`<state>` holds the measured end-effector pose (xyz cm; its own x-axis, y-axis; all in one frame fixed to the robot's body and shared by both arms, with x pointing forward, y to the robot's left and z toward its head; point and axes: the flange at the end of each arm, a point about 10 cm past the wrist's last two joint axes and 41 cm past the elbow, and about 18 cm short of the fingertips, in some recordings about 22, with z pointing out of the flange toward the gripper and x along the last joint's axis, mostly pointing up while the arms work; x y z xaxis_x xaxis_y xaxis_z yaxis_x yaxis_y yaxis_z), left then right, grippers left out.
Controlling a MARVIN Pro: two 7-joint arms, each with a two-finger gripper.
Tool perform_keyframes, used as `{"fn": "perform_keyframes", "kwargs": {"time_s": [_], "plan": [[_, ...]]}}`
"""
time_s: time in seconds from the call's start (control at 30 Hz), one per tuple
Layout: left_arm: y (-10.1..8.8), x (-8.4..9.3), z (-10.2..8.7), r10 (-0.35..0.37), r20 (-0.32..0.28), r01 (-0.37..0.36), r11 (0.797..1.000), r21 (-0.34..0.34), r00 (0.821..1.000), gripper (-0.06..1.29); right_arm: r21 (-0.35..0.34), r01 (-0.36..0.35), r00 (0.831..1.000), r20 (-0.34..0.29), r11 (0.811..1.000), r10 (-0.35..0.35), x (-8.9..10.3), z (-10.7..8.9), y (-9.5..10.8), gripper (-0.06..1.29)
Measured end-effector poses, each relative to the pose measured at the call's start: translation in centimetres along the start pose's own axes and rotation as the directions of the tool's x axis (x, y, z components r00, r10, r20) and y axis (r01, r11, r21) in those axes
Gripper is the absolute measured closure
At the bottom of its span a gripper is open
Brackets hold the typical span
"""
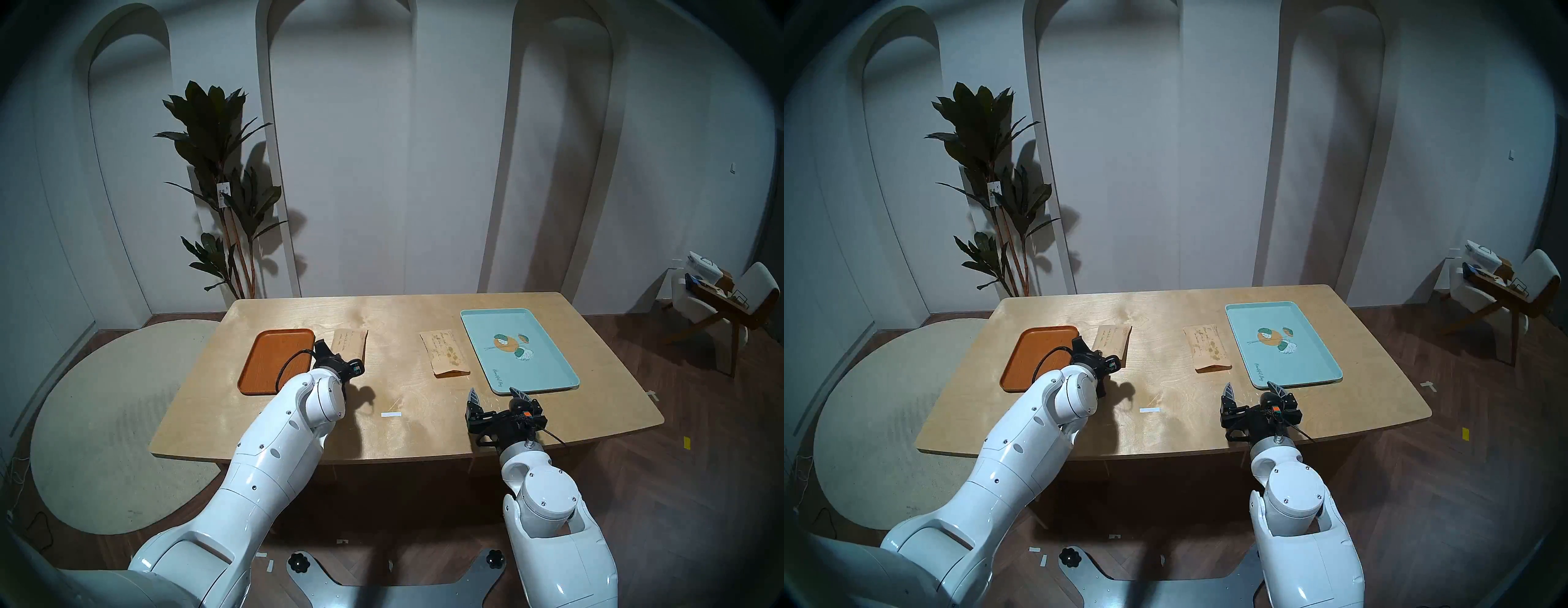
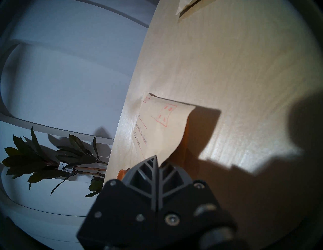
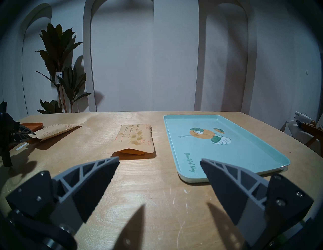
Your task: Sort the mail into the trays, one tray per recipient
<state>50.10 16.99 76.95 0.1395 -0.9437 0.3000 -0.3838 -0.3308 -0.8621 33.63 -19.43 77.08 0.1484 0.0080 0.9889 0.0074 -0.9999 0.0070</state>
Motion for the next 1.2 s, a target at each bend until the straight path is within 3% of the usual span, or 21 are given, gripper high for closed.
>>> {"fn": "perform_keyframes", "kwargs": {"time_s": [0.1,0.43,0.77,1.0,1.2], "plan": [[-0.5,-0.1,0.2,-0.008,0.004,0.008,1.0,0.027,1.0,1.26,0.0,0.0,1.0,0.0,1.0,0.0,0.0,0.0,0.0,-0.02],[-4.7,0.7,0.5,-0.023,-0.017,0.026,0.986,0.164,1.0,1.26,0.0,0.0,1.0,0.001,1.0,0.0,0.0,0.0,0.0,-0.02],[-7.2,1.5,-0.6,-0.029,-0.039,0.038,0.969,0.245,0.999,1.26,0.0,0.0,1.0,0.001,1.0,0.0,0.0,0.0,0.0,-0.02],[-7.3,-0.4,-2.2,-0.055,0.003,0.052,0.964,0.262,0.998,1.26,0.0,0.0,1.0,0.0,1.0,0.0,0.0,0.0,0.0,-0.02],[-6.3,-3.1,-3.7,-0.075,0.052,0.06,0.969,0.24,0.996,1.26,0.0,0.0,1.0,0.0,1.0,0.0,0.0,0.0,0.0,-0.02]]}}
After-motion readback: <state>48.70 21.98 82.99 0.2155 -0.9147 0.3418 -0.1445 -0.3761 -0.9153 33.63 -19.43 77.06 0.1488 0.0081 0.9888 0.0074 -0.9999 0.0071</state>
